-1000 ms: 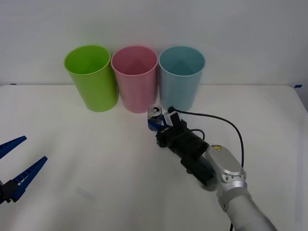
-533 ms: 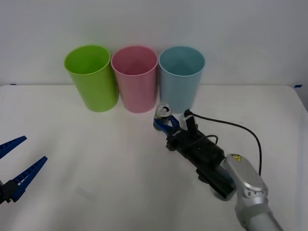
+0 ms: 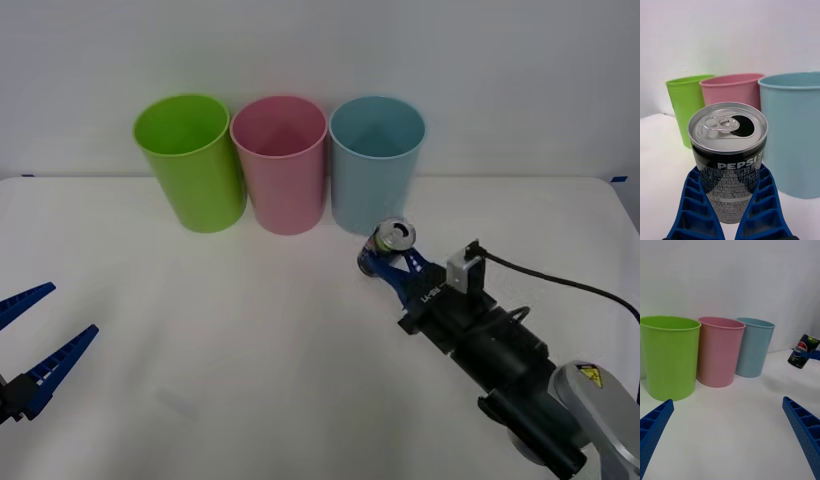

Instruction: Grasp the object on the table and drop it into the matching bin: aluminum can to the light blue bin, PET bottle to the pink bin.

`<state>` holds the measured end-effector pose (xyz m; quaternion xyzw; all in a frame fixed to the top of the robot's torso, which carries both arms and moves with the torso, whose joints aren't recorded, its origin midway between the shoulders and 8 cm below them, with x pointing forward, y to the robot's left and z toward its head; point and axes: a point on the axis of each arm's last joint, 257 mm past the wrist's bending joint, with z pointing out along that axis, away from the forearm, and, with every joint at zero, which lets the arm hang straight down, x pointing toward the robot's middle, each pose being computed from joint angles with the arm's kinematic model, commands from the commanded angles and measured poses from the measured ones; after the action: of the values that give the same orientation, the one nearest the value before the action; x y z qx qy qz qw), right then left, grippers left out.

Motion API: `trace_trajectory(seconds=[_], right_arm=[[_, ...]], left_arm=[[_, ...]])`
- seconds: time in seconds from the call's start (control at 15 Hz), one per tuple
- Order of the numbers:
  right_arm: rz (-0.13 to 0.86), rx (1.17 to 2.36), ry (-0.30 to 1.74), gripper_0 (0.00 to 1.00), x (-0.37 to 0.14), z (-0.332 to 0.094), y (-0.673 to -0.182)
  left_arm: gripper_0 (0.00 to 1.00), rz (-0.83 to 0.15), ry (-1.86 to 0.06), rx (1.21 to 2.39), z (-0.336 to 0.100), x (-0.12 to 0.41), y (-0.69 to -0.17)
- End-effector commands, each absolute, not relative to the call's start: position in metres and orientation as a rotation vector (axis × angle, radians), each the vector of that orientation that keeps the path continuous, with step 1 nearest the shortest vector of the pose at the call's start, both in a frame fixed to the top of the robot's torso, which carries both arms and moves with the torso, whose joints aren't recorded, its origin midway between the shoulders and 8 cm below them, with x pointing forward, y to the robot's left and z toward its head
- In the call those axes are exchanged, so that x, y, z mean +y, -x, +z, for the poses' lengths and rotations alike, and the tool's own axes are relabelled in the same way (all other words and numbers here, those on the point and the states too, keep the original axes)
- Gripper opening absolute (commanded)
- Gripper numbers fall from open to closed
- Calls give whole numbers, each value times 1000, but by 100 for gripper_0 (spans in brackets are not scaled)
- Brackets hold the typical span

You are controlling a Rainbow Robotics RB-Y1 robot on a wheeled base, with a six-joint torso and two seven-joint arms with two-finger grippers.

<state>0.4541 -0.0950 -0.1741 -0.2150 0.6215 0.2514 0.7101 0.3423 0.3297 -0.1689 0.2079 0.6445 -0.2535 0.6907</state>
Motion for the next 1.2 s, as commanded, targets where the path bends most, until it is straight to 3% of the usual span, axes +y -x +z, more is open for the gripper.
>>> trace_trajectory(seconds=[0.07,0.53,0.67,1.2], right_arm=[[582,1344,443,0,-104,-142,-446],[527,1215,476,0,-124,-65,-463],[566,1203,469,0,-123,-47,-471],[506,1207,457,0,-132,-24,-552]], left_arm=[[100,-567,-465,1441,-169,330,-342],[100,-567,-465,1441,-169,330,-342],[100,-567,-465,1441,-169,330,-342],[100,-567,-465,1441,-169,330,-342]])
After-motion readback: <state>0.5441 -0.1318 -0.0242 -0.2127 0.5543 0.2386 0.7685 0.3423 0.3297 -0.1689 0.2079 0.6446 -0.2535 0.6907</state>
